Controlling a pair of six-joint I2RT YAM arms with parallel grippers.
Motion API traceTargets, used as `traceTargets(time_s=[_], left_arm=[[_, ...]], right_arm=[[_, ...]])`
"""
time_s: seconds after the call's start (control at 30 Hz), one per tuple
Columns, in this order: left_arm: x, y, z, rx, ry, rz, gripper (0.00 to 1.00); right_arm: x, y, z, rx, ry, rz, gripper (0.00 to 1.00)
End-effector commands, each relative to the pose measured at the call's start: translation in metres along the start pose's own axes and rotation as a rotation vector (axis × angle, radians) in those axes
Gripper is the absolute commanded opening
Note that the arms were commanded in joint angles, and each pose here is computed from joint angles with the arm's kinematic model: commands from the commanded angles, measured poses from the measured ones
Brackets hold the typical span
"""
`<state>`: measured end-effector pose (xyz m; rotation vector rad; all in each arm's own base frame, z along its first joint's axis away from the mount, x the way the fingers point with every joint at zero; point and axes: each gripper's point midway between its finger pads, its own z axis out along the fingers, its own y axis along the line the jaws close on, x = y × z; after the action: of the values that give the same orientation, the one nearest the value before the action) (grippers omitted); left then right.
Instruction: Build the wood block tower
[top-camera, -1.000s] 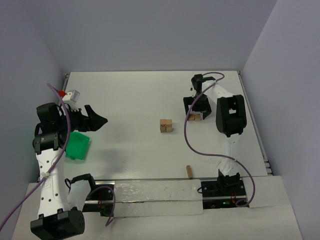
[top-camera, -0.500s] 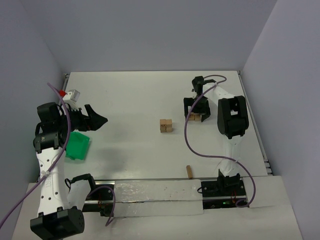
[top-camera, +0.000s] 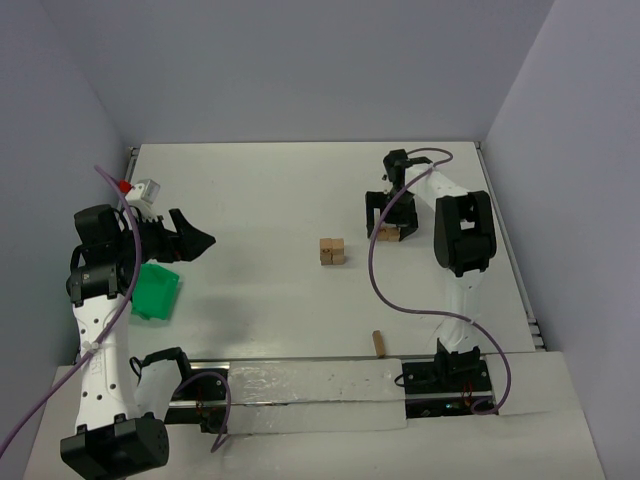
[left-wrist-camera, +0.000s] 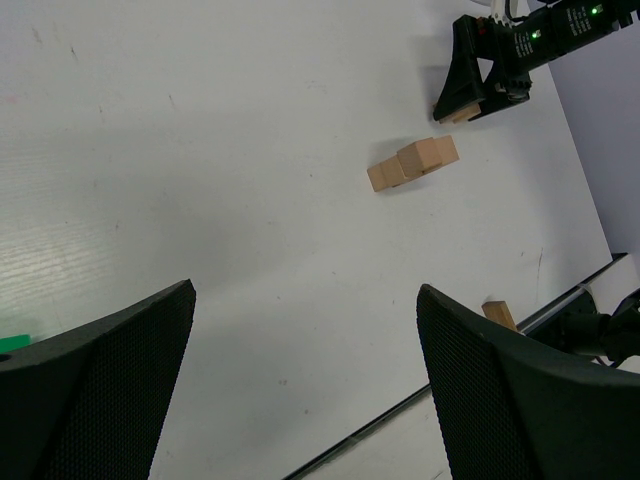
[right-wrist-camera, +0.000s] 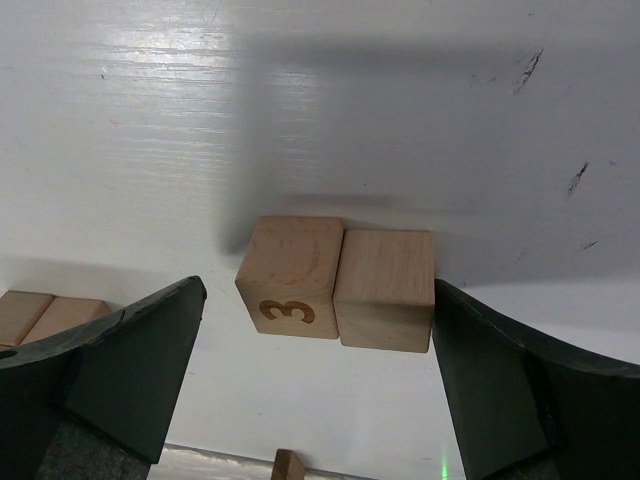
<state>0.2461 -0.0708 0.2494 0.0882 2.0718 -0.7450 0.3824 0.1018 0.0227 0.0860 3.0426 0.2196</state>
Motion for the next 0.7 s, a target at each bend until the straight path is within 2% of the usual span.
traceTargets(time_s=[0.0,0.33,0.67], left_arm=[[-0.01,-0.004,-0.001,0.018,-0.036,0.023,0.97],[-0.01,-0.003,-0.001,0.02,-0.035,0.024,0.97],[-0.01,-0.004,0.0,0.03,-0.033,0.021,0.97]], right_arm=[[-0.019,0.007,-0.004,-0.017,-0.049,0.0,1.0],[-0.021,-0.006,-0.019,0.054,-0.095,-0.034,0.99],[-0.032,-0.015,-0.029,0.115,-0.134,-0.113,0.9]])
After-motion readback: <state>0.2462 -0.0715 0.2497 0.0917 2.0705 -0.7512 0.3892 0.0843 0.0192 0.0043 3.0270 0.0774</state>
